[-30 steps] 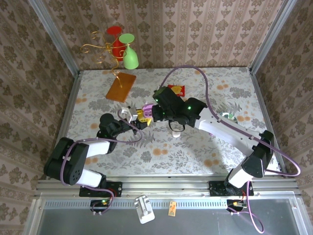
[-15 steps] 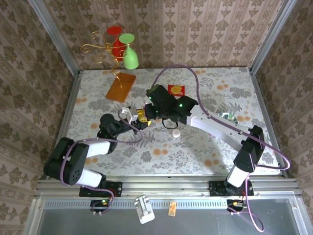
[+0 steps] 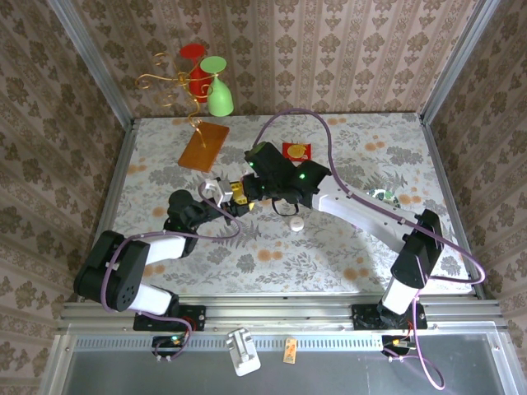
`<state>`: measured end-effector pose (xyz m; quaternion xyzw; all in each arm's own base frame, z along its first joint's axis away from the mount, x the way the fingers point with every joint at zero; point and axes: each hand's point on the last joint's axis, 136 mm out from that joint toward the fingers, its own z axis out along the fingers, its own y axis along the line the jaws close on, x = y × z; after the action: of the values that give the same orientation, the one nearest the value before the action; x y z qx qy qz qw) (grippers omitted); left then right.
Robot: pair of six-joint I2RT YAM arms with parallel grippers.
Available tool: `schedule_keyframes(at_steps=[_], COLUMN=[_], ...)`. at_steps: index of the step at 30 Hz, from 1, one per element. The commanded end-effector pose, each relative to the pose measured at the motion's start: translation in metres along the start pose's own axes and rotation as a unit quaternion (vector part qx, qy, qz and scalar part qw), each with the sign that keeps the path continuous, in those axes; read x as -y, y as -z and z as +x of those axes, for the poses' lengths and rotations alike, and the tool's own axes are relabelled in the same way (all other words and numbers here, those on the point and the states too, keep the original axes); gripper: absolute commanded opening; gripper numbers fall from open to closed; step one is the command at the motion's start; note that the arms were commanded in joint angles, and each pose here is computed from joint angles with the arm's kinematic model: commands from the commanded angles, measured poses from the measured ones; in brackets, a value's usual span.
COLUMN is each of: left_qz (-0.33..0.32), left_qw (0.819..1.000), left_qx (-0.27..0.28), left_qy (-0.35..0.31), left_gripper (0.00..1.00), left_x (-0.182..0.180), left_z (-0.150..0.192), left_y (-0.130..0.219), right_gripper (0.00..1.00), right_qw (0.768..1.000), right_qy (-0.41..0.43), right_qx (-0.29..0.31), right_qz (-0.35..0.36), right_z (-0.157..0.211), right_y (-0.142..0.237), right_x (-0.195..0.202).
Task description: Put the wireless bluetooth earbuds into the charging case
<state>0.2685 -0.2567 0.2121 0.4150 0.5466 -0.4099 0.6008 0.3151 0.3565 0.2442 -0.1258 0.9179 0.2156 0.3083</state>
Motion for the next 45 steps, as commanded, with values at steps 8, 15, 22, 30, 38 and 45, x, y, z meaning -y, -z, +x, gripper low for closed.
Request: schedule_keyframes(at_steps=[8,15,22,30,38,45], left_qz=[0.000,-0.002,-0.004,0.003,-0.002,0.003], left_qw=[1.000,1.000,1.000,0.999,0.999,0.999], left_qx=[0.018,0.015,0.016,0.019,0.019,0.018], left_qy=[-0.025,-0.024,-0.024,-0.029,-0.031,-0.032], left_gripper=[0.25,0.25,0.25,0.25,0.25,0.25], left_x=[-0.006,-0.006,-0.007,-0.003,-0.004,-0.001], left_z=[-0.015,-0.012,-0.012,-0.013,-0.015,-0.020], left_y=[-0.006,-0.005,-0.003,-0.002,0.006,0.008], right_gripper=[0.24,0.31,0.47,0.48,0.49,0.54], right_qw=[0.999,0.999,0.999,0.997,0.991,0.968], right_qy=[0.022,0.017,0.004,-0.006,-0.098,-0.192], right_qx=[-0.012,0.009,0.027,0.052,0.088,0.045], right_qz=[-0.031,-0.045,-0.046,-0.048,-0.004,0.155], right_z=[0.000,-0.007,-0.005,-0.003,0.032,0.098], right_y=[0.005,0.017,0.025,0.036,0.059,0.061], right_x=[-0.017,-0.018,-0.006,0.011,0.100,0.219])
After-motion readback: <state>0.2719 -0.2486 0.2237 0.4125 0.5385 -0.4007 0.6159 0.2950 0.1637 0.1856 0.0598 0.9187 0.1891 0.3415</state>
